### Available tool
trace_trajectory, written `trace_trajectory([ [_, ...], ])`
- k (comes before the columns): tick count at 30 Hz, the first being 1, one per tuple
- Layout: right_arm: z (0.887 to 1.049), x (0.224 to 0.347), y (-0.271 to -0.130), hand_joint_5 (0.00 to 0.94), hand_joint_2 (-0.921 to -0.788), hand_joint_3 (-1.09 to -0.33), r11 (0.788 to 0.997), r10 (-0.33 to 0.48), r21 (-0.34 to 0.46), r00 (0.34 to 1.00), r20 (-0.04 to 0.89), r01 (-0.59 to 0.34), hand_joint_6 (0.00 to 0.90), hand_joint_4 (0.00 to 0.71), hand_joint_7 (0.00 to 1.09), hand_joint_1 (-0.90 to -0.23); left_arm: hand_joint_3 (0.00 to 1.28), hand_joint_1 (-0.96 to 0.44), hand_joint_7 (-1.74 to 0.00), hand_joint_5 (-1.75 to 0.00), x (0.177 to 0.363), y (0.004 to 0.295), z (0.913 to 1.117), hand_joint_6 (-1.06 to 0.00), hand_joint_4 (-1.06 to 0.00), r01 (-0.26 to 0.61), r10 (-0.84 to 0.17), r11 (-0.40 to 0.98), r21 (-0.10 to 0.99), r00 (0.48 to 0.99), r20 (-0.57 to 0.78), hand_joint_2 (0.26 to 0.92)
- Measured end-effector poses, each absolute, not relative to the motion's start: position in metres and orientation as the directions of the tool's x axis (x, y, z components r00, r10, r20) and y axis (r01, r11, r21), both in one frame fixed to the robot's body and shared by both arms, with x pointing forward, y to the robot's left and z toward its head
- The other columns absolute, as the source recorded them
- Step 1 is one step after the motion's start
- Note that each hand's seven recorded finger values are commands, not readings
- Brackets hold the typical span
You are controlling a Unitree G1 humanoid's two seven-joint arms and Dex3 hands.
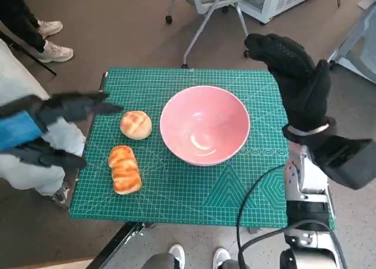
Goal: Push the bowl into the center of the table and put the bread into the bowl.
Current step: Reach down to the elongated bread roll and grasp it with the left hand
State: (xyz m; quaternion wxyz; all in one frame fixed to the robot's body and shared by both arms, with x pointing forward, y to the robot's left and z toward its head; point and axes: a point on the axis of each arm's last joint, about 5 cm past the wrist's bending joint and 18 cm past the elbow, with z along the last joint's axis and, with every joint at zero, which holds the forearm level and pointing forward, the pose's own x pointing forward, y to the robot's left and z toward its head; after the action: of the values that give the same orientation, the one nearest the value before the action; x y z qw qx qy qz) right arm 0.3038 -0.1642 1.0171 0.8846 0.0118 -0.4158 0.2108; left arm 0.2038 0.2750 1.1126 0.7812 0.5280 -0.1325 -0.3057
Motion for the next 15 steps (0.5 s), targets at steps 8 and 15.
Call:
trace_trajectory([
  [8, 1.016, 0.305, -0.163, 0.003, -0.921, -0.741, 0.906, 0.371, -0.153, 0.568, 0.735, -0.394, -0.001, 0.166, 0.6, -0.674, 0.0, -0.04, -0.06, -0.01, 0.21, 0.26, 1.094, -0.45, -0.33, 0.411, -0.6, 0.123, 0.903, 0.756, -0.262, 0.764],
  [15, 1.016, 0.306, -0.163, 0.003, -0.921, -0.741, 0.902, 0.377, -0.152, 0.566, 0.733, -0.403, -0.001, 0.167, 0.6, -0.675, 0.0, -0.04, -0.05, -0.01, 0.218, 0.254, 1.075, -0.48, -0.36, 0.451, -0.602, 0.036, 0.892, 0.722, -0.341, 0.742],
])
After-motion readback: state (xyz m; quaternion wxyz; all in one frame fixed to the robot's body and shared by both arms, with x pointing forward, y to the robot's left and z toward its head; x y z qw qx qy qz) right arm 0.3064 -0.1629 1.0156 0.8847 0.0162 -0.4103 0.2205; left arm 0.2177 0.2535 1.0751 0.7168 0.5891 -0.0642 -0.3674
